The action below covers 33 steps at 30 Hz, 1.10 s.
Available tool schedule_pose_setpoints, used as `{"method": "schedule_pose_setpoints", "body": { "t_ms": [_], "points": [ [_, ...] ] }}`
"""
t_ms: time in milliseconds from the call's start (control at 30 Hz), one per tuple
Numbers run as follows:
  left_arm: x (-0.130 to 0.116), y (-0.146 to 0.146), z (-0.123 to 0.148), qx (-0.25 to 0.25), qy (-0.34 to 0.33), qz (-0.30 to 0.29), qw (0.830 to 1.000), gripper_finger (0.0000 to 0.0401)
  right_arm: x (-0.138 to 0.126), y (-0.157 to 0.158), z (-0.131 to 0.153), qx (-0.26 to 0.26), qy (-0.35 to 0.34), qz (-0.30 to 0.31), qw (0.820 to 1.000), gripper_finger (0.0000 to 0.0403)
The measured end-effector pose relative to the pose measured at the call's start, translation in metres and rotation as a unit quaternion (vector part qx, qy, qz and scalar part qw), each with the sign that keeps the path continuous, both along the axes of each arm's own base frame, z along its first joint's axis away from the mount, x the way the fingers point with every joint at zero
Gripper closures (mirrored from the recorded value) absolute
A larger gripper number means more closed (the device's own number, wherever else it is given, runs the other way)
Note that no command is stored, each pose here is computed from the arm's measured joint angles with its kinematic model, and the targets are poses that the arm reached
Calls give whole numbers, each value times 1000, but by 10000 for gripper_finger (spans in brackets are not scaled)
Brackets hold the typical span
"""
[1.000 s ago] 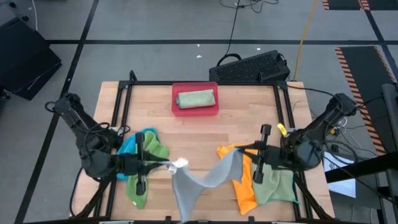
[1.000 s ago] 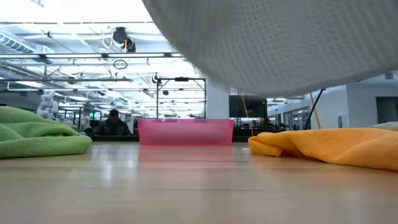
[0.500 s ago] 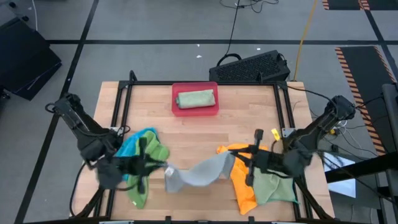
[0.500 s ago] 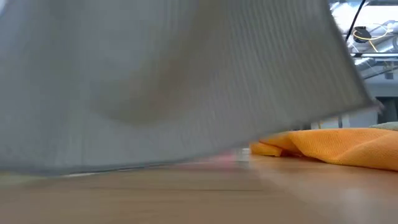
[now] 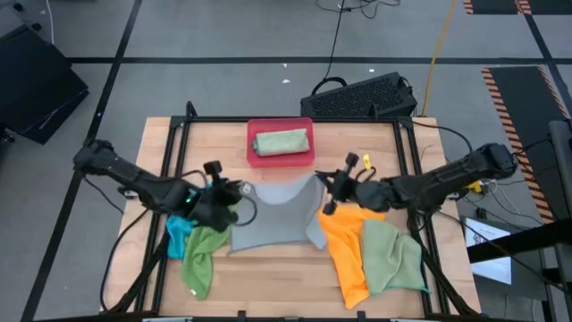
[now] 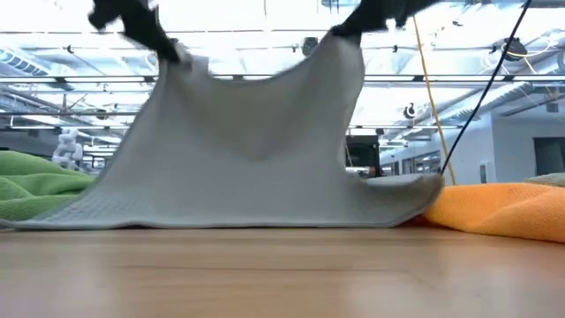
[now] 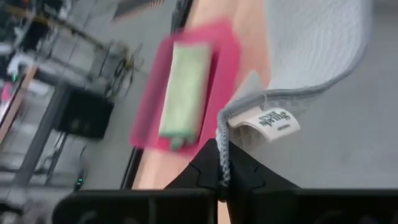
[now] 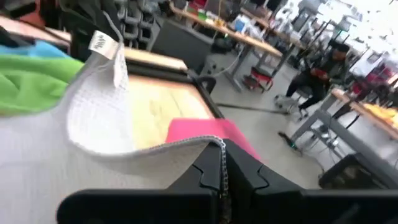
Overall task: Fold microfiber towels
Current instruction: Fold the gray towel
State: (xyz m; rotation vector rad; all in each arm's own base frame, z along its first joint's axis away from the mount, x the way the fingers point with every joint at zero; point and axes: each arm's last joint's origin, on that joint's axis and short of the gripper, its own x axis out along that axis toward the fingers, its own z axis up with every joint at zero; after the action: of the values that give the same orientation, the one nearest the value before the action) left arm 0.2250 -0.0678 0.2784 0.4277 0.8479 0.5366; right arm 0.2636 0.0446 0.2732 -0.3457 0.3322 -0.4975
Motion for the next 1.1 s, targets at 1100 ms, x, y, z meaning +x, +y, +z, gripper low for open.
{"method": "schedule_pose_setpoints", "body": {
  "t_ms": [1100],
  "points": [
    [-3, 58, -89, -98, 18, 87, 991, 396, -40, -86, -25, 147, 25, 35, 988, 401]
  ]
}}
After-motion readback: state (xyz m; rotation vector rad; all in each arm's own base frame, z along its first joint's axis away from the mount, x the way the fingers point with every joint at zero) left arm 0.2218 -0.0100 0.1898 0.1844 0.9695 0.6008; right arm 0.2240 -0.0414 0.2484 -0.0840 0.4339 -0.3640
